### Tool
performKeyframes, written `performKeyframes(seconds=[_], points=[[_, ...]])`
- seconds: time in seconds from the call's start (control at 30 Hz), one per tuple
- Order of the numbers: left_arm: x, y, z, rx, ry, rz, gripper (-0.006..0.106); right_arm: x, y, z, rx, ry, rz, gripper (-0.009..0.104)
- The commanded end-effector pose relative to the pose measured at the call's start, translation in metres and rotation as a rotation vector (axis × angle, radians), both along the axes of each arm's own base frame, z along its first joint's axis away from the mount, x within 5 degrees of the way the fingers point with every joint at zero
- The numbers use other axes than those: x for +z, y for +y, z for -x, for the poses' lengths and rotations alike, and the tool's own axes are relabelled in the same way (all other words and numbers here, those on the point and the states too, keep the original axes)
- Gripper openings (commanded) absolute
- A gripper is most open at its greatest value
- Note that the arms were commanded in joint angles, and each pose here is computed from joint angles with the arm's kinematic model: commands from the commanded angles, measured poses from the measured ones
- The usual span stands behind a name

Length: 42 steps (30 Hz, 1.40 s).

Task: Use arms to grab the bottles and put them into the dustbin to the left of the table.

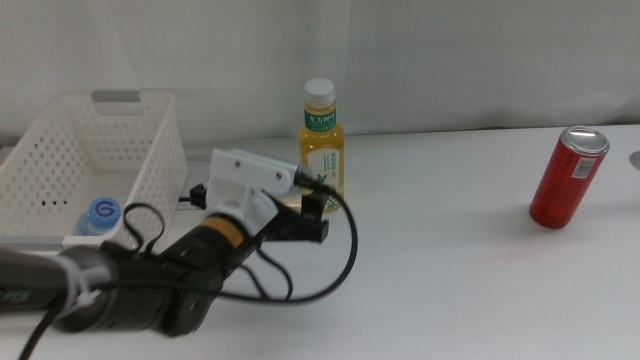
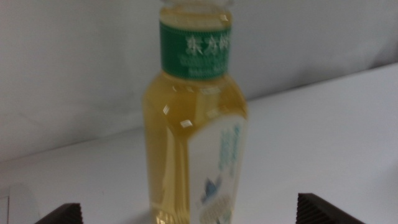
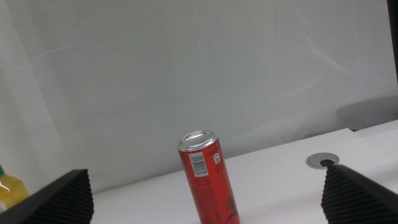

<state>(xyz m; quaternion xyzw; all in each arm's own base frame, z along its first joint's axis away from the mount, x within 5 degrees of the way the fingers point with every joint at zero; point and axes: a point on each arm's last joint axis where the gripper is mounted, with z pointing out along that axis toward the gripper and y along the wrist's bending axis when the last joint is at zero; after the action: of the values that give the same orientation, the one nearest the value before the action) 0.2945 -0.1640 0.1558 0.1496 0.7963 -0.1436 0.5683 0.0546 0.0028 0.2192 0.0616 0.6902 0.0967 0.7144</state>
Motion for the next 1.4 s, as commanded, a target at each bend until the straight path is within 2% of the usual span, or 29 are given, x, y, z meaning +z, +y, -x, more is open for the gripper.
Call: performKeyframes(seconds=[0.0, 0.1, 0.47, 0.8, 1.0, 1.13, 1.23, 1.3, 1.37], points=[[0.0, -0.005, -0.011, 0.04, 0.013, 0.033, 0.09, 0.0, -0.001, 0.003, -0.008, -0.033, 0.008, 0.103], [-0.003, -0.009, -0.023, 0.081, 0.021, 0.033, 0.09, 0.0, -0.001, 0.003, -0.008, -0.033, 0.008, 0.103], [-0.02, -0.032, -0.058, 0.059, 0.093, 0.003, 0.09, 0.0, -0.001, 0.003, -0.008, -0.033, 0.008, 0.103], [-0.038, -0.051, -0.081, 0.103, 0.097, 0.043, 0.09, 0.0, -0.001, 0.003, -0.008, -0.031, 0.009, 0.103], [-0.037, -0.052, -0.094, 0.145, 0.059, -0.02, 0.09, 0.0, -0.001, 0.003, -0.008, -0.031, 0.009, 0.103], [-0.042, -0.052, -0.102, 0.202, 0.074, -0.016, 0.09, 0.0, -0.001, 0.003, -0.008, -0.031, 0.009, 0.103], [-0.042, -0.054, -0.106, 0.194, 0.055, -0.048, 0.089, 0.0, -0.001, 0.003, -0.008, -0.031, 0.009, 0.103], [-0.042, -0.054, -0.107, 0.205, 0.057, -0.042, 0.089, 0.0, -0.001, 0.003, -0.008, -0.031, 0.009, 0.103], [-0.043, -0.051, -0.107, 0.247, 0.087, -0.009, 0.082, 0.0, -0.001, 0.003, -0.008, -0.031, 0.009, 0.103]])
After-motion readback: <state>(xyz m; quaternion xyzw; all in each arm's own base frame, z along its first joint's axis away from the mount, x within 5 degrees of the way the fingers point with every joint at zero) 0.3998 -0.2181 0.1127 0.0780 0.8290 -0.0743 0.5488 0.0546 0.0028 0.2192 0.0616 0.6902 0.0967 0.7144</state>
